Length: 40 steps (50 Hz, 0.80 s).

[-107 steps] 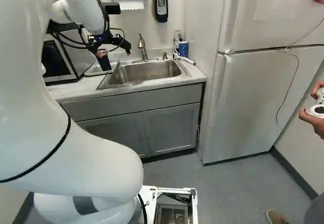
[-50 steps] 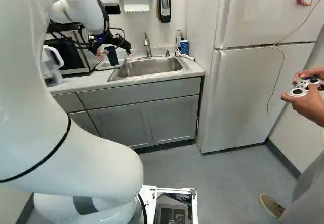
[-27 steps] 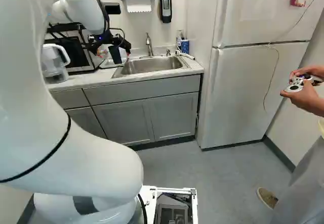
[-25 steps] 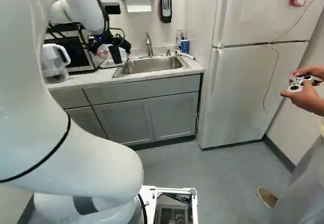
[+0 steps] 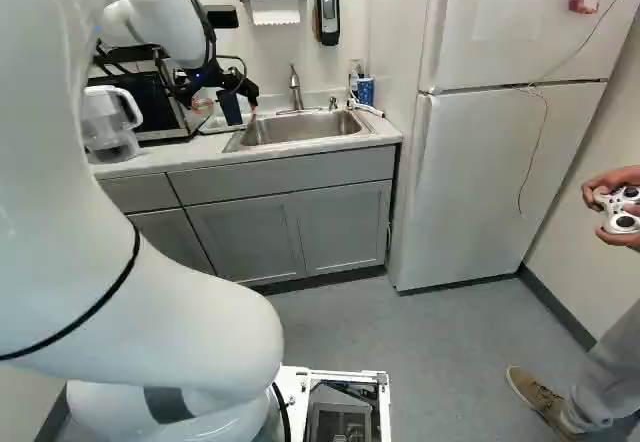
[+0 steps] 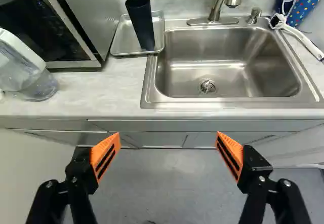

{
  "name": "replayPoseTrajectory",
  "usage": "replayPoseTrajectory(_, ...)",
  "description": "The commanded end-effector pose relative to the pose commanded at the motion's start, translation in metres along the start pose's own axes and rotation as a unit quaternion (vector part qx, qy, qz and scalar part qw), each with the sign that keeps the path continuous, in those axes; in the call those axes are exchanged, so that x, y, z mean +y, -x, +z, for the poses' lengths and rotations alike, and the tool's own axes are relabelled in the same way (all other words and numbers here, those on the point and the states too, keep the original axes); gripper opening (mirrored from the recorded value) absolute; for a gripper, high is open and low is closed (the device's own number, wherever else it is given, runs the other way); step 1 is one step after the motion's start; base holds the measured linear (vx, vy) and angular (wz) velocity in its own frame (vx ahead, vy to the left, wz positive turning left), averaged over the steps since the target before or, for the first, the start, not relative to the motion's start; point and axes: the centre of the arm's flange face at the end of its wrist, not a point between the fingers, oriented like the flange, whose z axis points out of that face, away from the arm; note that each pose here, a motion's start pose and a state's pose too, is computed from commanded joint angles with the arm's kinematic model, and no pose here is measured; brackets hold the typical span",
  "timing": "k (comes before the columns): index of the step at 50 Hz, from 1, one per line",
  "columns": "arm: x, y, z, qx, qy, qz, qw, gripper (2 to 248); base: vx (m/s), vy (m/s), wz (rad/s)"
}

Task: Rinse the cup and place it in the tray

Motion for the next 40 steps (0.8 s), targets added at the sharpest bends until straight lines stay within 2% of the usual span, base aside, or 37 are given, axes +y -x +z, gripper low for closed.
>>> replayPoseTrajectory(21, 0.003, 0.005, 0.004, 0.004, 0.002, 0.001, 1.0, 247, 0.0, 0.0, 0.0)
replayPoseTrajectory(40, 0.011, 0.02, 0.015, 0.015, 0.006, 0.004, 0.9999, 247, 0.0, 0.0, 0.0)
